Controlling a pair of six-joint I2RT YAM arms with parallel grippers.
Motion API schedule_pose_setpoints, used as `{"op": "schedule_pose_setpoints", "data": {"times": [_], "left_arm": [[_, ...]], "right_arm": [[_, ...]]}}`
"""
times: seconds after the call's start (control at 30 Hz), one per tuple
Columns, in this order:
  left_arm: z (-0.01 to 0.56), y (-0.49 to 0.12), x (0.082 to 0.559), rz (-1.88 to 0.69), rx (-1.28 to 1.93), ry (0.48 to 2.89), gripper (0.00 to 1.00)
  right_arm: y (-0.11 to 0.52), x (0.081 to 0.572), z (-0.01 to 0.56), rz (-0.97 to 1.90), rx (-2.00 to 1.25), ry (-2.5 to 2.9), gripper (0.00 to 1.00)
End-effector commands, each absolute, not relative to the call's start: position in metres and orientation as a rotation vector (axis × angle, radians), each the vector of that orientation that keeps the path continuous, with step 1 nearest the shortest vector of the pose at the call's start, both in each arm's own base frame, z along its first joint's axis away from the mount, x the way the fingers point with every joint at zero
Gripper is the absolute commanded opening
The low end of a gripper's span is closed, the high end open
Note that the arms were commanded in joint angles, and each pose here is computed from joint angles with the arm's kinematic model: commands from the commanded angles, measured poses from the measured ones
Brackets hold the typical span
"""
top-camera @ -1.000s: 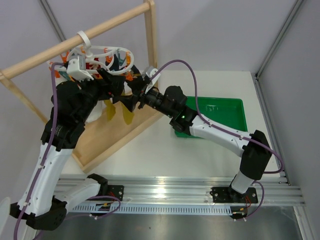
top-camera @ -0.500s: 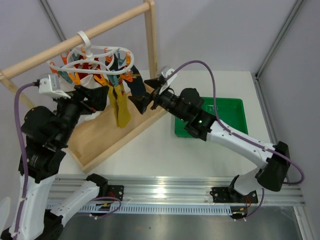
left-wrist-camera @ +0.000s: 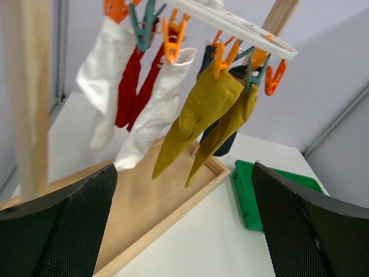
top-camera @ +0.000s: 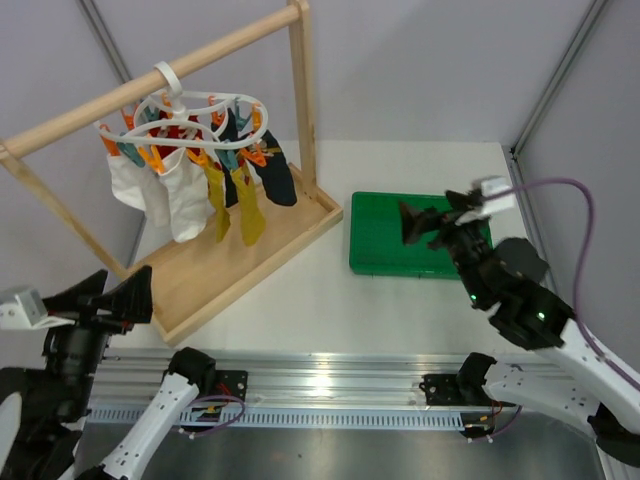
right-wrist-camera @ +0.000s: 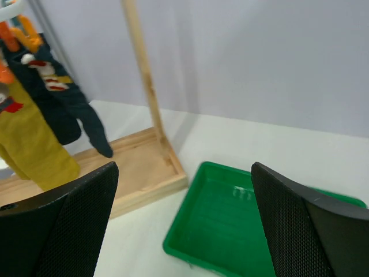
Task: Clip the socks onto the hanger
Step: Reset both arms
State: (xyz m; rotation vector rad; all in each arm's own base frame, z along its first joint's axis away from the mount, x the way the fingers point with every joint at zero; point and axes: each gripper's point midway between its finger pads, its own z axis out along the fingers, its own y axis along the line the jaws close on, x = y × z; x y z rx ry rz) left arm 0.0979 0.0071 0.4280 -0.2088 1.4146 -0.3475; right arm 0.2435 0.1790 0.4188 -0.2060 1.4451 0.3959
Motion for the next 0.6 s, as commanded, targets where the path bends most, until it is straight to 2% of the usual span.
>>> {"op": "schedule_pose_setpoints", "data": {"times": [0.0, 0.27, 0.57], "left_arm": [[0.393, 0.029, 0.084, -0.234, -0.238, 1.474, 1.00], [0.353, 0.050, 0.057, -0.209, -0.300, 1.460, 0.99], [0.326, 0.050, 0.066, -0.206, -0.337, 1.457, 0.99]], "right_arm": [[0.113, 0.228, 0.396, 0.261, -0.035, 1.519, 1.00], [0.027, 0.181, 0.377, 0.258, 0.144, 1.489, 1.00], [0.017, 0.176, 0.355, 0.243, 0.157, 1.499, 0.99]]}}
